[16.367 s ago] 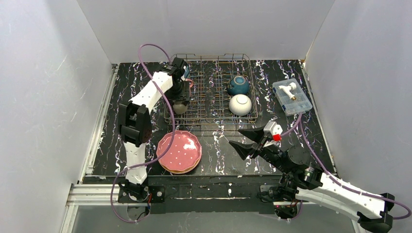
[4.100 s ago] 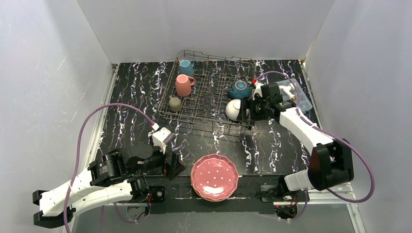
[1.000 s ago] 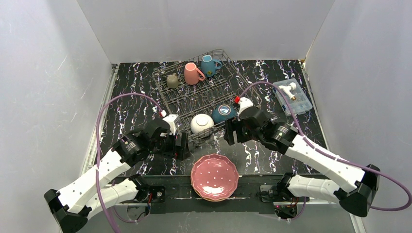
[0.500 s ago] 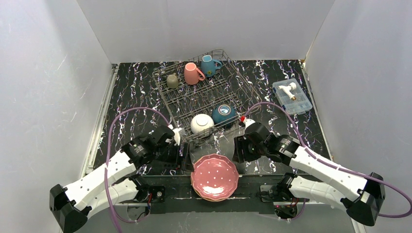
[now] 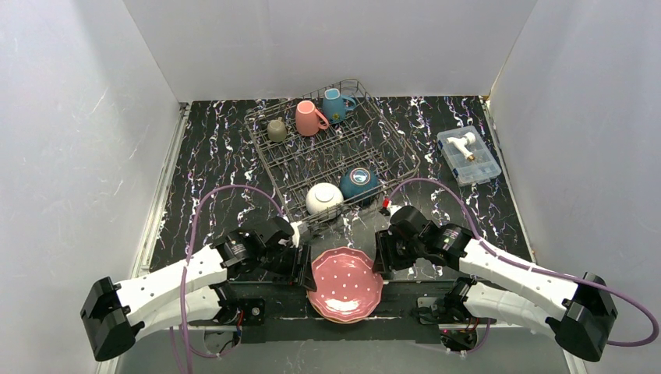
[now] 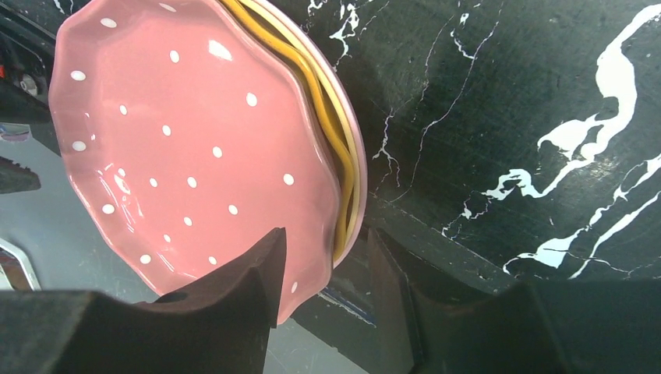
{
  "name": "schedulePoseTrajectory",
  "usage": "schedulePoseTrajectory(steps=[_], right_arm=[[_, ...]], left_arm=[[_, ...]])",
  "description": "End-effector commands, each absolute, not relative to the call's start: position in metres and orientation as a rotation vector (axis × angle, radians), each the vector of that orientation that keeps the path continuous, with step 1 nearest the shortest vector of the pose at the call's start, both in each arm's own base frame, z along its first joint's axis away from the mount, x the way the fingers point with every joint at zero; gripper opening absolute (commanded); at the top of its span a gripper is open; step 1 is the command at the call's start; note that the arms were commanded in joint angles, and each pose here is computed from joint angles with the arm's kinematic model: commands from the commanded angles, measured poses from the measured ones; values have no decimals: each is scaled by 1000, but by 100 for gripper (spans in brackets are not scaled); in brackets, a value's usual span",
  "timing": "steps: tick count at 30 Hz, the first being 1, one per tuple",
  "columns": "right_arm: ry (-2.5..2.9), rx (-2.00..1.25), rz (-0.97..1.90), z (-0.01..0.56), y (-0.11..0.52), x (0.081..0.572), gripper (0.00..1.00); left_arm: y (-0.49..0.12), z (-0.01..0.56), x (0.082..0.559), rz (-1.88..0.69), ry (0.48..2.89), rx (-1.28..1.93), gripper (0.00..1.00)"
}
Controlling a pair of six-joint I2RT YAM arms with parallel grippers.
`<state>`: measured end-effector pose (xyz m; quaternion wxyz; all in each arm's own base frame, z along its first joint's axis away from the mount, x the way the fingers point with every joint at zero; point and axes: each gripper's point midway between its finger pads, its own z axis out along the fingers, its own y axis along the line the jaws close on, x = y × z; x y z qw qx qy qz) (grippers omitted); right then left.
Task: Load the mixed dishes into the dish rack
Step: Pick up the plate from the corner of the board.
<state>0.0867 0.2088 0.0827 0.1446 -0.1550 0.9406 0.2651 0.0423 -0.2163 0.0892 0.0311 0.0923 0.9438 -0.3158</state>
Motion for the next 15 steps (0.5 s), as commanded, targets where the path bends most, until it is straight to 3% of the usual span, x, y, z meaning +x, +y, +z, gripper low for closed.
schedulePoseTrajectory(steps=[1, 10, 15], right_arm=[[2679, -426, 841, 88, 219, 88, 50], [2686, -416, 873, 81, 224, 87, 49], [2694, -419, 874, 77, 225, 86, 48]], left_arm=[[-220, 84, 45, -969, 2903, 247, 52], [-216, 70, 45, -925, 2929, 223, 36], [-215, 63, 44, -918, 2940, 216, 33]])
